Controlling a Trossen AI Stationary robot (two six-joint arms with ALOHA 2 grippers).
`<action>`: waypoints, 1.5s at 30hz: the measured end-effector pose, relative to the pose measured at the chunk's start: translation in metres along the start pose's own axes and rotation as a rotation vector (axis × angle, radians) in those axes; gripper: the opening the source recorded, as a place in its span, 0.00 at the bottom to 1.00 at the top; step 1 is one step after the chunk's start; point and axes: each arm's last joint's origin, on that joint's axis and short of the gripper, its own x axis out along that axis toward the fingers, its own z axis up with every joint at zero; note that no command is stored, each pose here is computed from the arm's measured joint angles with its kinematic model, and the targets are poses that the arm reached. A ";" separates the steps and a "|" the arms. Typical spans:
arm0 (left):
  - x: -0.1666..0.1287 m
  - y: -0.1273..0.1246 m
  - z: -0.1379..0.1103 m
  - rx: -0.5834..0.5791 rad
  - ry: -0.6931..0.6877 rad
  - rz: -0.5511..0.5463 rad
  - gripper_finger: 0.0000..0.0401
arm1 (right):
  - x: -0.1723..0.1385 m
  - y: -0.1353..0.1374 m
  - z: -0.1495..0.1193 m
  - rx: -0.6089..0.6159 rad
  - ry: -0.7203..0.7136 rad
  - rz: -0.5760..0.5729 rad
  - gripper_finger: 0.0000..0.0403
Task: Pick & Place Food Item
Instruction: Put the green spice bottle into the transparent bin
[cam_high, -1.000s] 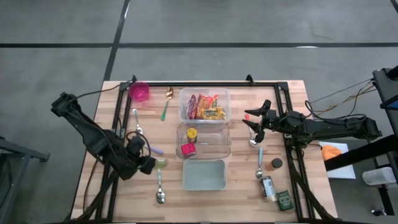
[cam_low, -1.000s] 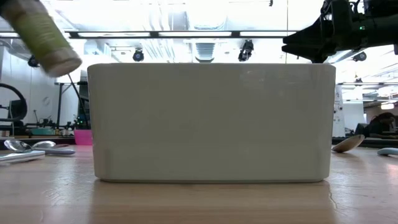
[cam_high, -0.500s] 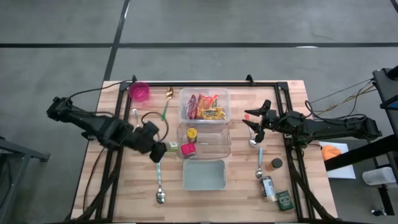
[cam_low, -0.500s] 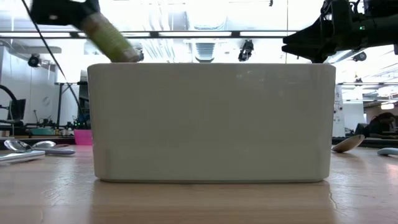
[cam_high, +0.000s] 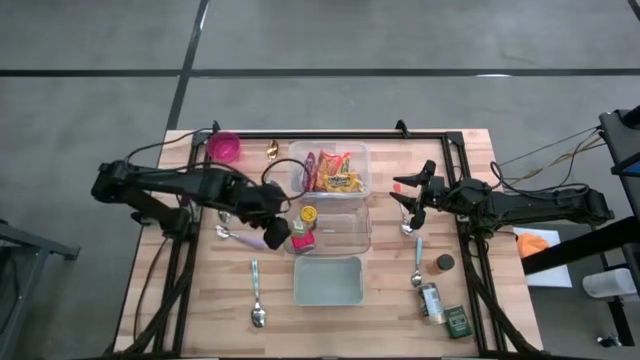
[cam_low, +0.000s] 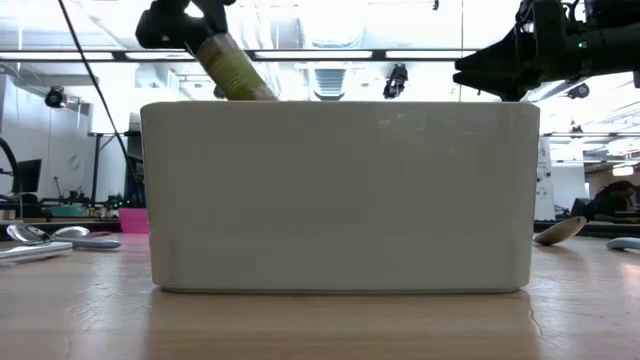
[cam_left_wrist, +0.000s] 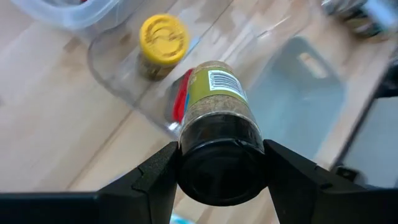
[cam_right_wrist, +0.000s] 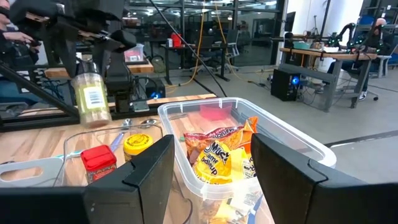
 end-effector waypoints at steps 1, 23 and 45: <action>0.001 0.000 0.002 -0.005 0.019 0.025 0.51 | 0.000 0.000 0.000 0.000 0.000 0.000 0.52; 0.033 0.029 0.046 -0.130 0.175 0.204 0.50 | 0.000 0.000 0.000 0.000 0.000 0.000 0.52; 0.092 0.046 0.066 -0.225 0.334 0.245 0.50 | 0.000 0.000 0.000 0.000 0.000 0.000 0.52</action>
